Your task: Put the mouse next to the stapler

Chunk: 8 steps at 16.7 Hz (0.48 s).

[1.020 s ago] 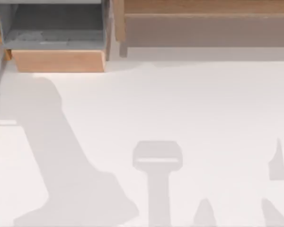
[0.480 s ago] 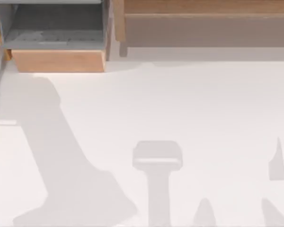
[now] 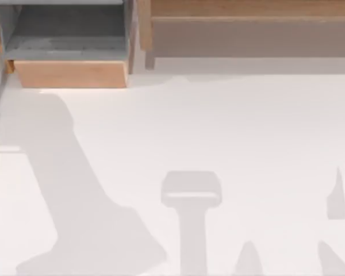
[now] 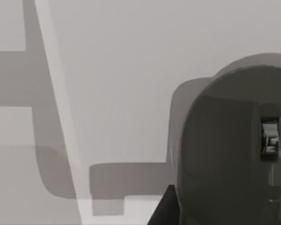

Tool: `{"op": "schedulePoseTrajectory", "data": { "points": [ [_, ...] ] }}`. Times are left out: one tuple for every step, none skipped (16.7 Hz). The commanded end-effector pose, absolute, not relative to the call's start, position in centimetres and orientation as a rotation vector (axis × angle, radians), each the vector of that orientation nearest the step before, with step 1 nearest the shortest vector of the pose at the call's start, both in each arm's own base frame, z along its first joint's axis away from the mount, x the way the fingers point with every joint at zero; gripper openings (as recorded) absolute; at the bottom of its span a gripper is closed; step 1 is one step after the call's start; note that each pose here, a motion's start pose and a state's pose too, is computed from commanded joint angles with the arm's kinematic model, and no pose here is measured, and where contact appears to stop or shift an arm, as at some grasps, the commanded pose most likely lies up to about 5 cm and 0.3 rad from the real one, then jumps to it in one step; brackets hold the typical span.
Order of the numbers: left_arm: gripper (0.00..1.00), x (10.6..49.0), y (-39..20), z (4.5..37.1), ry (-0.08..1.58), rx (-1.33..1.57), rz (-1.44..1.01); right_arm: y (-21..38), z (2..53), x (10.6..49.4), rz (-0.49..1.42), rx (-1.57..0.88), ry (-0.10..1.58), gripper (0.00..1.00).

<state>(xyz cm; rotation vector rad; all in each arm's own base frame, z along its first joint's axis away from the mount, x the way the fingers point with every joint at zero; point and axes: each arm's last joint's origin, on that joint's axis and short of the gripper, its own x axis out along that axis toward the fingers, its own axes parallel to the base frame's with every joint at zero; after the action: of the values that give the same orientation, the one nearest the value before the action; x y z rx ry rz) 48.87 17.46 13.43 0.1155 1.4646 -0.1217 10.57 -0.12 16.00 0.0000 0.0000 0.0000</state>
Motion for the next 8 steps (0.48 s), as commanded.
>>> {"op": "schedulePoseTrajectory", "data": {
  "points": [
    [0.0,48.87,17.46,13.43,1.465,0.115,-0.122,-0.12,16.0,10.57,0.0,0.0,0.0,1.0],
    [0.0,48.87,17.46,13.43,1.465,0.115,-0.122,-0.12,16.0,10.57,0.0,0.0,0.0,1.0],
    [0.0,48.87,17.46,13.43,1.465,0.115,-0.122,-0.12,16.0,10.57,0.0,0.0,0.0,1.0],
    [0.0,48.87,17.46,13.43,1.465,0.115,-0.122,-0.12,16.0,10.57,0.0,0.0,0.0,1.0],
    [0.0,48.87,17.46,13.43,1.465,0.115,-0.122,-0.12,16.0,10.57,0.0,0.0,0.0,1.0],
    [0.0,48.87,17.46,13.43,1.465,0.115,-0.122,-0.12,16.0,10.57,0.0,0.0,0.0,1.0],
    [0.0,48.87,17.46,13.43,1.465,0.115,-0.122,-0.12,16.0,10.57,0.0,0.0,0.0,1.0],
    [0.0,48.87,17.46,13.43,1.465,0.115,-0.122,-0.12,16.0,10.57,0.0,0.0,0.0,1.0]
  ]
}}
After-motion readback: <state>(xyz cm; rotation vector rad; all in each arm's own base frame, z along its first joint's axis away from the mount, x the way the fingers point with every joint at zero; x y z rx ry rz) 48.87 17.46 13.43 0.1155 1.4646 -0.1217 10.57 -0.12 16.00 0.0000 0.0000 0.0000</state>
